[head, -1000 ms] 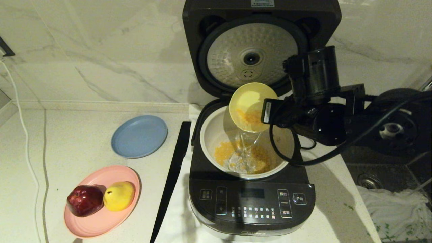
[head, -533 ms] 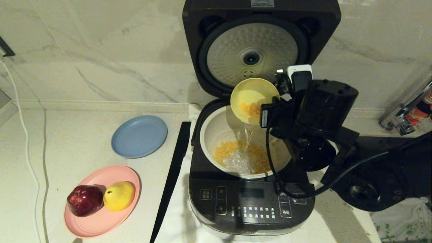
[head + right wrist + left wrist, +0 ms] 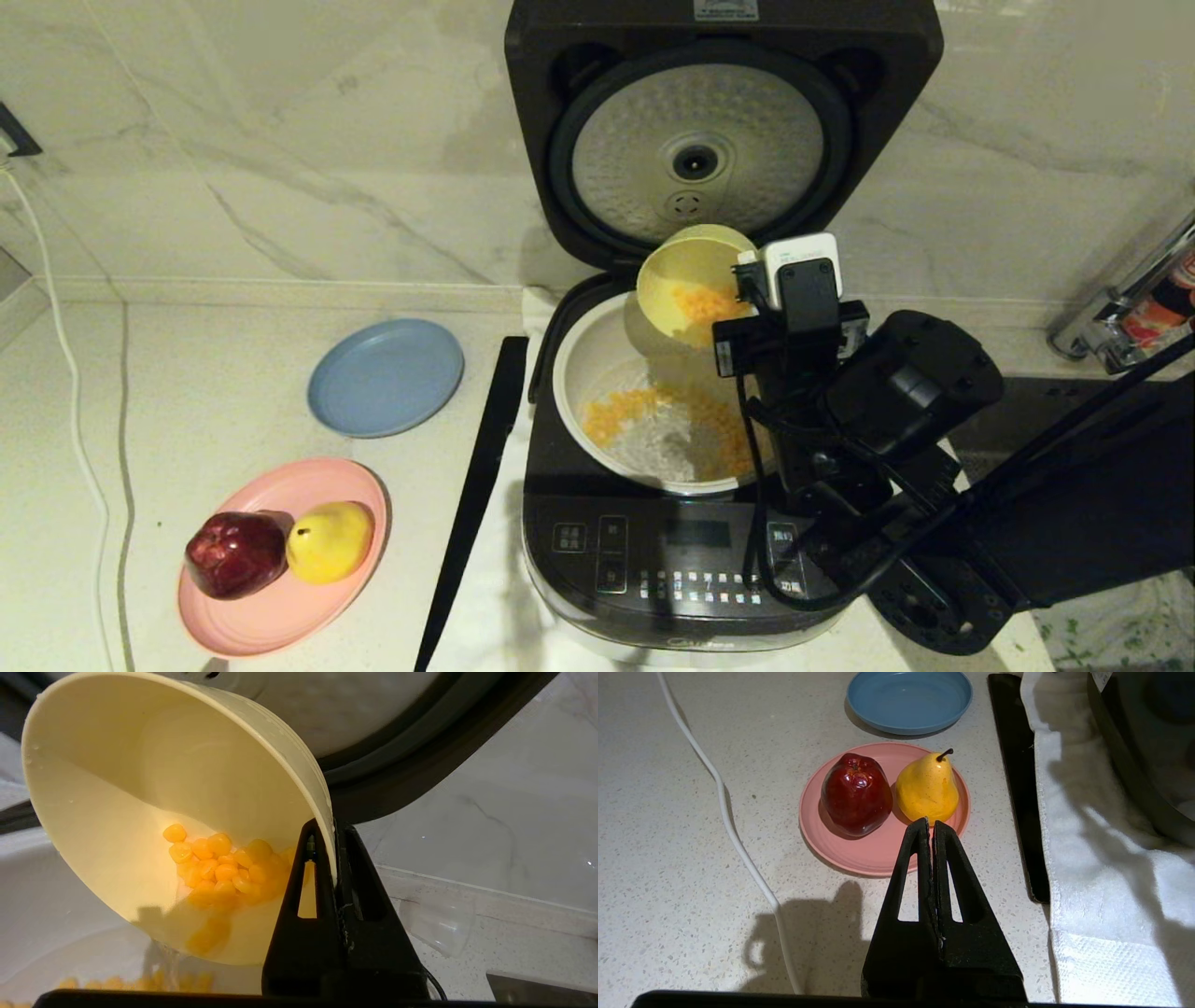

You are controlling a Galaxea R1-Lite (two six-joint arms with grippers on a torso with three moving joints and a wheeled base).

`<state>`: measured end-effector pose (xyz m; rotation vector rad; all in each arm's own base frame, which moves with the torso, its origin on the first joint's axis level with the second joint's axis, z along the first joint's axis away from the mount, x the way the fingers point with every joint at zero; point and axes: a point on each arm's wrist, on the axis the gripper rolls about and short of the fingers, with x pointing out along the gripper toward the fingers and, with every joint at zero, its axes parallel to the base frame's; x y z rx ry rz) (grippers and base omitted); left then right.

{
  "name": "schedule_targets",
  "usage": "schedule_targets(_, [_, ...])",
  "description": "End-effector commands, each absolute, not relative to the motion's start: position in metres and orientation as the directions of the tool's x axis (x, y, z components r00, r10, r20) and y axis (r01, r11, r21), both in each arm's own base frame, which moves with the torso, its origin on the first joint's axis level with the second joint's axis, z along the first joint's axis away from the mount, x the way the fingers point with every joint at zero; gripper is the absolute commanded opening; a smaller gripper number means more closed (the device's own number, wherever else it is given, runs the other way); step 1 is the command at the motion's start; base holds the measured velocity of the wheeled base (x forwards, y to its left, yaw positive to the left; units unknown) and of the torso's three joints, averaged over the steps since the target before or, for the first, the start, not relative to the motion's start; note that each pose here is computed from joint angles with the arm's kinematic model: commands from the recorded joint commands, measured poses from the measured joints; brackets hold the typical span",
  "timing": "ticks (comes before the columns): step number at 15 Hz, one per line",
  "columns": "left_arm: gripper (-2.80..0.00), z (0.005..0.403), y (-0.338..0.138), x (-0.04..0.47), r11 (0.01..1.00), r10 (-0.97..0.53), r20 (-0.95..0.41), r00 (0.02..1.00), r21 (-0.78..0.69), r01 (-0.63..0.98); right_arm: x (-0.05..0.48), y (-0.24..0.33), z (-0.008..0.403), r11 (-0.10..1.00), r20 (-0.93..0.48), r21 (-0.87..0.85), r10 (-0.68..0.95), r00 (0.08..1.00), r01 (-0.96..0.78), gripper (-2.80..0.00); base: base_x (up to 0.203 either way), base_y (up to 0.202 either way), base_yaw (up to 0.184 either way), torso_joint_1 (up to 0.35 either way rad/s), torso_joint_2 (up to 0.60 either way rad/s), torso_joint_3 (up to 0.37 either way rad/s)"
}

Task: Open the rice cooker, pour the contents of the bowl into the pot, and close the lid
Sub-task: Pour the water from the bowl into the rice cooker

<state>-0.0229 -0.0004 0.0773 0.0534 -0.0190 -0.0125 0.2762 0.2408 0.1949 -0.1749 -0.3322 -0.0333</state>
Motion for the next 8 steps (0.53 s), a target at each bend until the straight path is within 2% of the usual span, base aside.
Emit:
schedule_targets(1, [-2.80,0.075,0.000,-0.022,0.998,-0.014,0.011,1.000,0.054,0.013,0.274,0.242,0.190,0.983,0.318,-0.172,-0.001,0.948,0.059,-2.80,0.000,0.000,0.000,0.000,0.00,0.000])
schedule_targets(8, [-2.80,0.075,0.000,-0.022,0.998,-0.014,0.011,1.000,0.054,0.013,0.264,0.246,0.195,0.985,0.322,-0.170,0.021,0.946,0.037,-2.80,0.000,0.000,0.000,0.000,0.00,0.000])
